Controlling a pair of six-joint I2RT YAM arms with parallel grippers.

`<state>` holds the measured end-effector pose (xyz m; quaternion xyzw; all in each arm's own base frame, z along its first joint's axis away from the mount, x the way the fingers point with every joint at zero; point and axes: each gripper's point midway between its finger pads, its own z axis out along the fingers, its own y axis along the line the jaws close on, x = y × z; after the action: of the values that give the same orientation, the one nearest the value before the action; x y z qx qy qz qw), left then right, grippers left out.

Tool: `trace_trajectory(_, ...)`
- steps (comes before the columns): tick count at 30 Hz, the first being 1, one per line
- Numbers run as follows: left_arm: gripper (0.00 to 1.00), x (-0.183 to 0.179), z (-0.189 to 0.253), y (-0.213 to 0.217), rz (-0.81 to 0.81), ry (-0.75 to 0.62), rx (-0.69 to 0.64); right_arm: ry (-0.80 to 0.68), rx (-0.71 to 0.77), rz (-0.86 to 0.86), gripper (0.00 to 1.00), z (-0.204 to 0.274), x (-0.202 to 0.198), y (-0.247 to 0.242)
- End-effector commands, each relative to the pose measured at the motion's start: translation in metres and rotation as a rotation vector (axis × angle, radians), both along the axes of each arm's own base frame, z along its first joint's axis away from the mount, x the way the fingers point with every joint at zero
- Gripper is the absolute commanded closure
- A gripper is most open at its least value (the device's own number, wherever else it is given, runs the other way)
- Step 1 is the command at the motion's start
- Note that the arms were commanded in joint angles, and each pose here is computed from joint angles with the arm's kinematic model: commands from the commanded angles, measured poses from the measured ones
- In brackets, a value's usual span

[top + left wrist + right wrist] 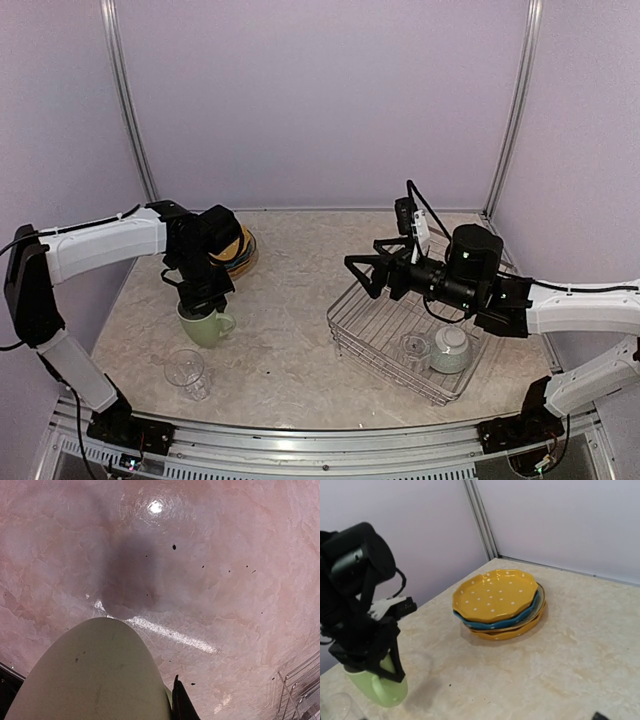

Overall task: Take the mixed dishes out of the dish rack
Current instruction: Place the cup at the center of the board.

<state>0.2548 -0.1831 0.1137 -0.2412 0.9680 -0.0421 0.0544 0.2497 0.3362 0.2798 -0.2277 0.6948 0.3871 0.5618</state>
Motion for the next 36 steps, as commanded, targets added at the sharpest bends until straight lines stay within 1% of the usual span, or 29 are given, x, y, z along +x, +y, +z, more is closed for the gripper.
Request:
trace_trajectory(1, 1.0, 0.003, -0.012, 0.007, 0.067, -0.015, 0.02, 0.024, -0.008, -0.022, 0.06, -0.008, 0.001, -0.006)
trace_trajectory(9, 1.0, -0.008, -0.032, 0.015, 0.104, 0.007, 0.047, 0.034, -0.006, -0.013, 0.06, -0.013, 0.0, -0.004)
trace_trajectory(12, 1.0, -0.007, -0.037, 0.015, 0.086, -0.003, 0.041, 0.038, -0.003, -0.016, 0.06, -0.014, 0.001, -0.005)
trace_trajectory(21, 1.0, -0.007, -0.049, 0.021, 0.041, -0.006, 0.088, 0.047, -0.003, -0.017, 0.06, -0.017, 0.001, -0.004)
trace_trajectory(28, 0.92, -0.014, -0.051, 0.028, 0.039, -0.019, 0.093, 0.058, -0.001, -0.012, 0.06, -0.02, 0.002, -0.002)
trace_trajectory(31, 0.85, -0.015, -0.052, 0.029, 0.039, -0.017, 0.092, 0.062, 0.0, -0.007, 0.06, -0.021, 0.002, -0.001)
trace_trajectory(33, 0.83, -0.016, -0.052, 0.029, 0.039, -0.016, 0.09, 0.063, 0.002, -0.002, 0.06, -0.02, 0.001, 0.0)
trace_trajectory(36, 0.75, -0.017, -0.049, 0.03, 0.038, -0.022, 0.091, 0.068, 0.001, -0.003, 0.06, -0.021, 0.001, 0.0)
